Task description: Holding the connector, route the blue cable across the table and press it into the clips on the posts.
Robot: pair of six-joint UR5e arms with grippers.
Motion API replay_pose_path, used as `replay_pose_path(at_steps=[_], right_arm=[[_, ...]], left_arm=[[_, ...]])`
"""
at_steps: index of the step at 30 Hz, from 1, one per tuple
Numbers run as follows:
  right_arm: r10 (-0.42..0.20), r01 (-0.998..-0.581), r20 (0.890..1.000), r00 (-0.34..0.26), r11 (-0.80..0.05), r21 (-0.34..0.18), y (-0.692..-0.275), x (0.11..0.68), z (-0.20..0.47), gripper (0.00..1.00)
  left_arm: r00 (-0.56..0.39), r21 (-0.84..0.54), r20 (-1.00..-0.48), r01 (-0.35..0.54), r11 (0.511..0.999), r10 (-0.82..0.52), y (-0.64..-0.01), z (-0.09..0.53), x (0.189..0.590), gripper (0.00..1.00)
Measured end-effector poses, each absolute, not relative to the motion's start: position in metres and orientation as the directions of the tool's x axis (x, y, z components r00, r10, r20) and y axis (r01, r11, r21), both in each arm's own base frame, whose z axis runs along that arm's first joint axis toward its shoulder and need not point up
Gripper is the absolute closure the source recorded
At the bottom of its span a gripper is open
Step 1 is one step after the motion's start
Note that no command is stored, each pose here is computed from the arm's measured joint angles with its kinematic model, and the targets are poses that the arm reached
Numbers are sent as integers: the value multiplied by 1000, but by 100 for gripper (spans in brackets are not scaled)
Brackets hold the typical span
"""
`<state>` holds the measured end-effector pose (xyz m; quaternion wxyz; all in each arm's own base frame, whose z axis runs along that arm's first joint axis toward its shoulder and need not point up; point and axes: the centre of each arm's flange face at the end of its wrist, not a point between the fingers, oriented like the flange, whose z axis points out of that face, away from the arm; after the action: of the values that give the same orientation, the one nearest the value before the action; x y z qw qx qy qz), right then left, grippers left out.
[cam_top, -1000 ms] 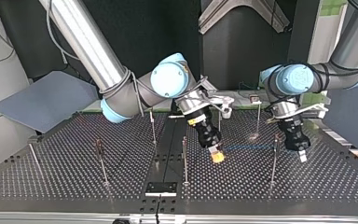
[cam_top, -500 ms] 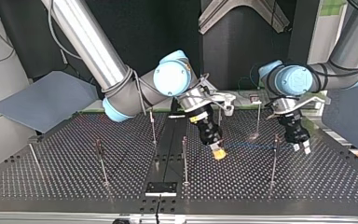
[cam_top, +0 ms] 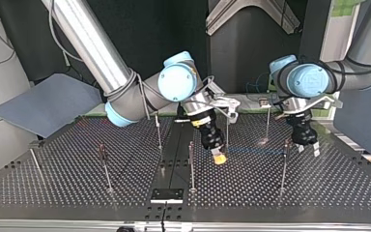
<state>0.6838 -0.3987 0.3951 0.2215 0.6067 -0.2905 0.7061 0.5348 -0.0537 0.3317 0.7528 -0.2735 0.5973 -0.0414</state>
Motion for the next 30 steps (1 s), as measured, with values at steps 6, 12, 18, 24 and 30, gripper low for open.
replay_pose_path(at_steps=[6, 12, 18, 24, 30], right_arm=[[-42, -671, 986, -161, -728, -141, -399, 683, 395, 100], [-44, -673, 986, -159, -726, -141, -399, 683, 394, 100], [-49, -677, 987, -155, -722, -142, -399, 682, 393, 100], [-53, -681, 987, -150, -718, -142, -399, 681, 392, 100], [-54, -684, 988, -148, -715, -142, -399, 680, 392, 100]], left_arm=[[238, -455, -884, -238, 858, -403, -67, 344, 511, 0], [186, -452, -890, -252, 855, -416, -72, 342, 481, 0], [151, -441, -897, -258, 860, -415, -79, 350, 454, 0], [132, -429, -903, -251, 868, -409, -86, 361, 437, 0], [144, -421, -906, -222, 880, -397, -95, 377, 421, 0]])
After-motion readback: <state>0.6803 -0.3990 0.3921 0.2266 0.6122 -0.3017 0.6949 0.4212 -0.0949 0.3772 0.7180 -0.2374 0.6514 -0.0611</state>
